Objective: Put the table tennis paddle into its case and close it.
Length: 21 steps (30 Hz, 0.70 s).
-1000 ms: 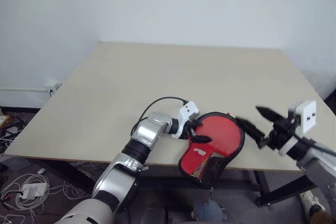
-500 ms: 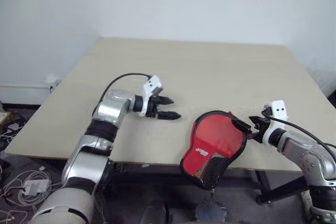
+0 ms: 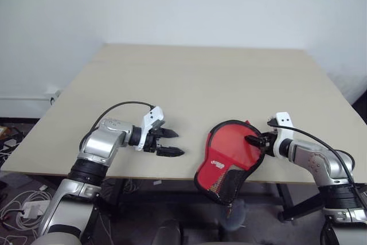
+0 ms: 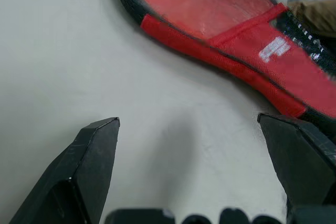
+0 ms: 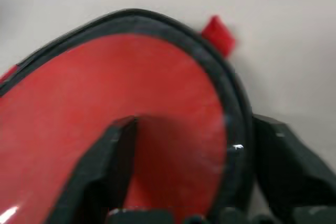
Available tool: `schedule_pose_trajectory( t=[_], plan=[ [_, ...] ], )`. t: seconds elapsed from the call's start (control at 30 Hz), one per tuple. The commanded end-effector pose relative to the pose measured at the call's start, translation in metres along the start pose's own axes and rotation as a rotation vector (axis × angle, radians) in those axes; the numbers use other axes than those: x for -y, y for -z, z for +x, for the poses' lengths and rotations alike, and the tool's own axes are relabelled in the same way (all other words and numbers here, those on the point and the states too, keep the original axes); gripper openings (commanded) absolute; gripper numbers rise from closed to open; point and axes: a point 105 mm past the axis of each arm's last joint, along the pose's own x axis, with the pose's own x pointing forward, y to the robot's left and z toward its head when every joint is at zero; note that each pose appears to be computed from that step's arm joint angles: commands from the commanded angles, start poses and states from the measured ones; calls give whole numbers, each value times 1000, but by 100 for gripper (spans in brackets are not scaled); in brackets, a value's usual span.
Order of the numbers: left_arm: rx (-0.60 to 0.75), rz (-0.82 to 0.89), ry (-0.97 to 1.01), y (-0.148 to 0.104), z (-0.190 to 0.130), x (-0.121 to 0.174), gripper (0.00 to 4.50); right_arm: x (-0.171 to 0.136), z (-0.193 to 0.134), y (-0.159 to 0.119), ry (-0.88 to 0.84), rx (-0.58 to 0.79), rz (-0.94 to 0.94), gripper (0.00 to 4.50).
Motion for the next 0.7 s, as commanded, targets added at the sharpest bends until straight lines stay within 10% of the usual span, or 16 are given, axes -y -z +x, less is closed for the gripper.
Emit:
schedule_pose_trajectory(
  t=[0.03,0.27,0.7],
  plan=[
    [32,25,-27,-8,-1,-2,450,-8,2,-14,-16,46,-36,224],
    [44,-12,-50,-5,5,-4,450,-11,2,-31,-10,141,-4,5],
    [35,-39,-30,4,21,2,450,-27,11,-130,105,496,128,5]
  ],
)
